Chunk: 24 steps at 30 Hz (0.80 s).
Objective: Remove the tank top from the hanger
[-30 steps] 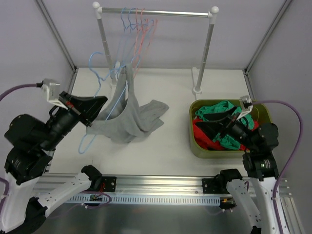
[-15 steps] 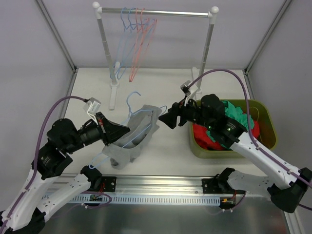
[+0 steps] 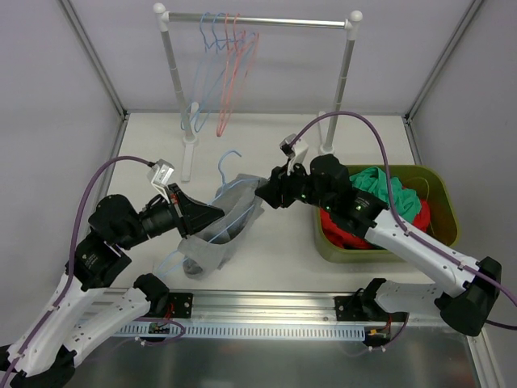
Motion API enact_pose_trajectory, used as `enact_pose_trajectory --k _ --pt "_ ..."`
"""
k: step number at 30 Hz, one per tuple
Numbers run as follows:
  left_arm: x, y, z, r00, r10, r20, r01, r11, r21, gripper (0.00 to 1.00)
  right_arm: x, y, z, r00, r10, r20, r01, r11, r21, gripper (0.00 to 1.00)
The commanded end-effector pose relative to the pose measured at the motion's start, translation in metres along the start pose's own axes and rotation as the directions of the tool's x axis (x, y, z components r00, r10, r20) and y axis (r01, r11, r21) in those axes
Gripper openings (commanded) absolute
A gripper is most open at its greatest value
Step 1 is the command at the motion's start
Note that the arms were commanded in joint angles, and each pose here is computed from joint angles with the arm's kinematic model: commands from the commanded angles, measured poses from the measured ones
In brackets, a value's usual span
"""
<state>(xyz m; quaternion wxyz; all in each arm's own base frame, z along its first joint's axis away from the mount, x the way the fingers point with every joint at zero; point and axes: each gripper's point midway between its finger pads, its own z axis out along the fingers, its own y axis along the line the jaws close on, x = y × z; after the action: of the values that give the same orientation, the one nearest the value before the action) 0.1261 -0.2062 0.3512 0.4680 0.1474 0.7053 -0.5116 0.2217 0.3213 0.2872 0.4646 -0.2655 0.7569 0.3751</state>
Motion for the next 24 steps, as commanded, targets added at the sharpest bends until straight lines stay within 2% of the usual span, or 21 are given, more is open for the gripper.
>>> enact_pose_trajectory --k 1,3,5,6,8,9,16,21,24 --pt "-0.021 -0.021 0.002 0.997 0.016 0.071 -0.023 0.996 0.090 0.00 -0.038 0.008 0.002 0.993 -0.020 0.116 0.021 1.000 -0.011 0.39" --pt "-0.021 -0.021 0.003 0.997 0.019 0.070 -0.026 0.995 0.091 0.00 -0.036 0.003 0.004 0.993 -0.027 0.115 0.025 1.000 0.014 0.36" --pt "-0.019 -0.018 0.004 0.998 0.020 0.067 -0.025 0.996 0.084 0.00 -0.033 -0.003 0.004 0.993 -0.025 0.114 0.020 0.999 0.044 0.27" --pt "-0.018 -0.016 0.005 0.997 0.023 0.068 -0.028 0.997 0.078 0.00 -0.033 -0.006 0.003 0.993 -0.026 0.119 0.019 0.998 0.059 0.17" --pt "-0.016 -0.011 0.005 0.997 0.027 0.070 -0.031 0.998 0.061 0.00 -0.033 -0.013 -0.001 0.991 -0.039 0.128 0.027 0.995 0.095 0.09" --pt "-0.015 -0.009 0.005 0.997 0.031 0.072 -0.035 0.998 0.056 0.00 -0.033 -0.020 -0.004 0.990 -0.065 0.126 0.048 0.990 0.131 0.01" --pt "-0.002 0.001 0.010 0.998 0.047 0.034 -0.048 0.998 0.042 0.00 -0.040 -0.065 -0.039 0.986 -0.105 0.130 0.058 0.945 0.323 0.00" --pt "0.007 -0.008 0.013 0.998 0.060 -0.032 -0.056 0.993 0.107 0.00 -0.040 -0.119 -0.057 0.992 -0.076 0.101 0.022 0.892 0.451 0.00" --pt "0.011 -0.016 0.014 0.995 0.078 -0.069 -0.067 0.985 0.159 0.00 -0.036 -0.134 -0.053 0.997 -0.059 0.055 0.027 0.888 0.460 0.00"
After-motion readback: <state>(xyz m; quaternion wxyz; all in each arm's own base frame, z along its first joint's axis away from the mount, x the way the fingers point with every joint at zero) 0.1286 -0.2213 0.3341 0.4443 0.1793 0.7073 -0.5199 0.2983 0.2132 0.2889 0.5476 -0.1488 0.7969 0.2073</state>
